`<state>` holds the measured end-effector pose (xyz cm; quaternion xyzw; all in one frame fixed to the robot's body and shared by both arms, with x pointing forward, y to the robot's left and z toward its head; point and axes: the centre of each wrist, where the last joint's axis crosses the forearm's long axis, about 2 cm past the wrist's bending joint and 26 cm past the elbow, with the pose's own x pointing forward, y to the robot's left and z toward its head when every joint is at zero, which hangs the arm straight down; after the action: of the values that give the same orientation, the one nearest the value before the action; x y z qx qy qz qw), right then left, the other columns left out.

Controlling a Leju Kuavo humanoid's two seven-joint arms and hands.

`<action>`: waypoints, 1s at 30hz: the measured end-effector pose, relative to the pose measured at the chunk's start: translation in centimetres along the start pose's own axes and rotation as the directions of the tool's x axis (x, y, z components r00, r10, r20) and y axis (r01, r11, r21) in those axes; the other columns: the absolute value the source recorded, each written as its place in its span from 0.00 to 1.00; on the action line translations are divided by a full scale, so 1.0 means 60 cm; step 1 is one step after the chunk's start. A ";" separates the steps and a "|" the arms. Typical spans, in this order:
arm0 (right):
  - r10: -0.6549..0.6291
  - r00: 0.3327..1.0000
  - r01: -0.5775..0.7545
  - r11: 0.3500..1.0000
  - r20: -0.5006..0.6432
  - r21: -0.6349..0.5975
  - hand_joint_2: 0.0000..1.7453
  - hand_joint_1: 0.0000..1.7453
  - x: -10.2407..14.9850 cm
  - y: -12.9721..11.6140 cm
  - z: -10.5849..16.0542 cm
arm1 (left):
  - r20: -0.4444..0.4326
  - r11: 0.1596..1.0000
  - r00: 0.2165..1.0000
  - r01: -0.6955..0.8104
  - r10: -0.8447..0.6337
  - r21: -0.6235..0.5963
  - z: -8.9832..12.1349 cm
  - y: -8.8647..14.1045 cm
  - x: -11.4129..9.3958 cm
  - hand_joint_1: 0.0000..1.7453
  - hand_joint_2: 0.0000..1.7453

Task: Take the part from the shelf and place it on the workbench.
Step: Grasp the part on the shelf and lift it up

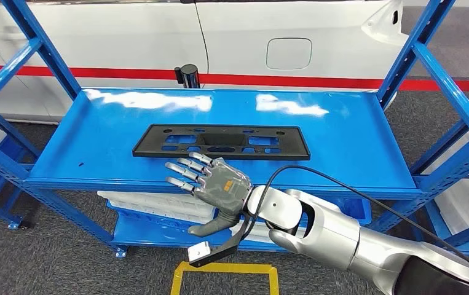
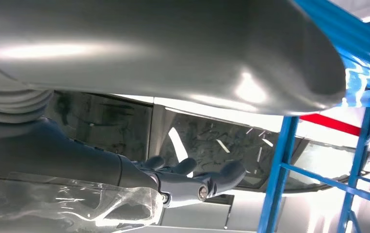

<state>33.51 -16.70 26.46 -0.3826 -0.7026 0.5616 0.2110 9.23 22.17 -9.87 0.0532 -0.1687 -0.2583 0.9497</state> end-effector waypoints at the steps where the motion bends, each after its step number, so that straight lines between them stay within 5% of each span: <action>1: -0.001 1.000 0.001 1.000 0.000 0.000 0.00 0.00 0.000 0.000 0.000 | 0.000 1.000 1.000 0.000 0.000 0.000 0.000 0.000 0.000 0.00 0.00; 30: -0.008 1.000 0.008 1.000 -0.013 0.011 0.00 0.00 -0.002 0.007 0.006 | -0.006 1.000 1.000 0.001 -0.001 0.001 0.000 0.002 -0.004 0.00 0.00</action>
<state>33.48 -16.99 26.01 -0.3824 -0.6997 0.5620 0.2198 9.08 22.38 -9.93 0.0547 -0.1661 -0.2583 0.9501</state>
